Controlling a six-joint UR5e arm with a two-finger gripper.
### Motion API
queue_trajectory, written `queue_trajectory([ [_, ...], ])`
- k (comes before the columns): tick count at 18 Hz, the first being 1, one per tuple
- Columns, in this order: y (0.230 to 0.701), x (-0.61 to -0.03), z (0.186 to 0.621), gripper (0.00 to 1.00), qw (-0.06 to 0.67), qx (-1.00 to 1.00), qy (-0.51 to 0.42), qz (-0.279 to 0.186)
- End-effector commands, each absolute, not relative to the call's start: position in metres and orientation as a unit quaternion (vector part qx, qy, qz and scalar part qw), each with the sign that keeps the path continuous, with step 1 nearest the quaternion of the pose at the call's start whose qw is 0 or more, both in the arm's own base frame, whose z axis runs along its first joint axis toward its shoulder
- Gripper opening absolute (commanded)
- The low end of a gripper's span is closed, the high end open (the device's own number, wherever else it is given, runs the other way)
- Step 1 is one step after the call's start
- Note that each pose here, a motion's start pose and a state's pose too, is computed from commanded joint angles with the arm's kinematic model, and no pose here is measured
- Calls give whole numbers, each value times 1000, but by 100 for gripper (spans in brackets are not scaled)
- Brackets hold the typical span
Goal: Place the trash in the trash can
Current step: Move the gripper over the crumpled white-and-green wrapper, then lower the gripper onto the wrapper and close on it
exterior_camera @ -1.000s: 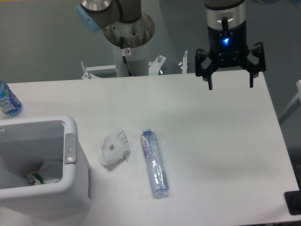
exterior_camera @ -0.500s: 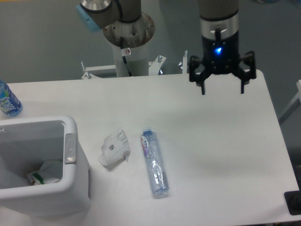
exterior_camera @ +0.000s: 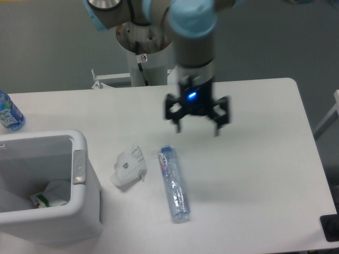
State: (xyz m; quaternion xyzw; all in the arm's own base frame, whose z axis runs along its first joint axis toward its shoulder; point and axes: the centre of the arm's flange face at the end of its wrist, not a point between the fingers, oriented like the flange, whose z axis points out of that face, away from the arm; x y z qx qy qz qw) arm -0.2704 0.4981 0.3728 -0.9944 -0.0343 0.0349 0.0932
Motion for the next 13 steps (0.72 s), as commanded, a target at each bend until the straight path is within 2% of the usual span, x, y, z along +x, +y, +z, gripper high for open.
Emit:
queue_trajectory([
  [7, 526, -200, 300, 100, 49, -998, 31, -25],
  [13, 555, -182, 246, 100, 39, -998, 48, -30],
])
